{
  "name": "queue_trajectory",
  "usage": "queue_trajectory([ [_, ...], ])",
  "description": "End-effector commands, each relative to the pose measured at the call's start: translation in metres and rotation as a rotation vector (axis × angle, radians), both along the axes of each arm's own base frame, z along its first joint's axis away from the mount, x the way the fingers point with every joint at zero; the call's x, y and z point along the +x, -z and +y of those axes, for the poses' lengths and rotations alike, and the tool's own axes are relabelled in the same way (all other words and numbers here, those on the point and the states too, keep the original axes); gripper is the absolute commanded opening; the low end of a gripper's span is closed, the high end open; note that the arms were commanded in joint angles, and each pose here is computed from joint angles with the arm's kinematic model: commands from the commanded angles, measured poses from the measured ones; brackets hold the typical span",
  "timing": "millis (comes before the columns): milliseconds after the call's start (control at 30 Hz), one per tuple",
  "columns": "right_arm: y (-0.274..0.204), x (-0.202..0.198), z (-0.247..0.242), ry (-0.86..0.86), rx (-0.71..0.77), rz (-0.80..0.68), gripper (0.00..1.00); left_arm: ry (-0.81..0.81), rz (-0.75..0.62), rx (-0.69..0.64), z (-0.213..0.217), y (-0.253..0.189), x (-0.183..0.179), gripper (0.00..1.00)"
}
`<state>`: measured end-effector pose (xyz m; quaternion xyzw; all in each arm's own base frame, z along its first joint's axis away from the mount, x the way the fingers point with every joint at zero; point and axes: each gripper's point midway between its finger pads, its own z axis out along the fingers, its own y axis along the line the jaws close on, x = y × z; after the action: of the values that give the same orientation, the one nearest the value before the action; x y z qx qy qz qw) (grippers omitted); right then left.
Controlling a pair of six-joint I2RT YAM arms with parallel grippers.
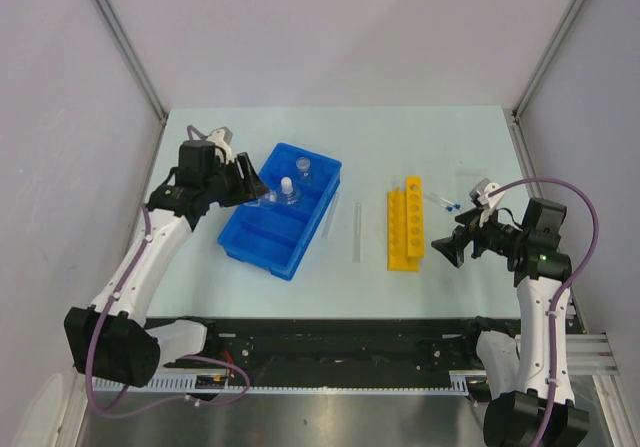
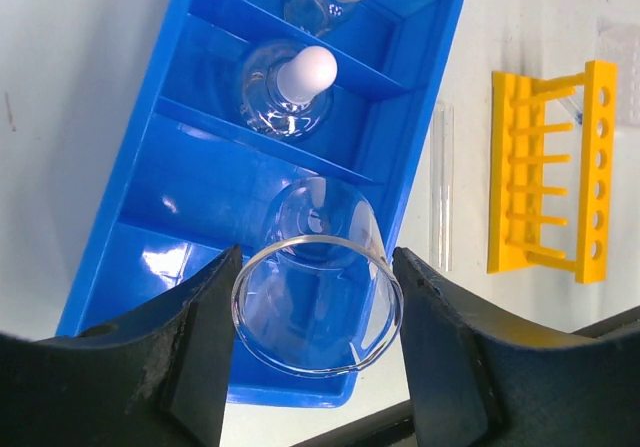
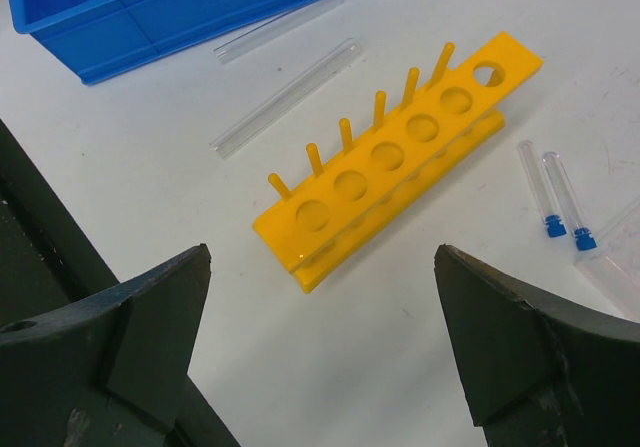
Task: Organize the chemistry lab equipment
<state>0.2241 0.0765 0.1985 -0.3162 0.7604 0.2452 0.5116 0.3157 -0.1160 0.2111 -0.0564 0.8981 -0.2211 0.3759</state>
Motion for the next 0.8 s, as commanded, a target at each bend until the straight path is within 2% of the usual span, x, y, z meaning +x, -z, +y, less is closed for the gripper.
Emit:
queue_trajectory([
  [0,-0.002,0.0,0.0,-0.01,-0.009,-0.027,1.0,0.057,-0.024,-0.029,-0.018,0.003,0.005,0.26],
  [533,-0.001,0.0,0.0,-0.009,-0.011,-0.025,1.0,0.121,0.066,0.023,-0.033,0.054,0.006,0.27],
  [767,-0.001,0.0,0.0,-0.009,-0.011,-0.026,1.0,0.127,0.104,0.054,-0.031,0.076,0.01,0.31],
])
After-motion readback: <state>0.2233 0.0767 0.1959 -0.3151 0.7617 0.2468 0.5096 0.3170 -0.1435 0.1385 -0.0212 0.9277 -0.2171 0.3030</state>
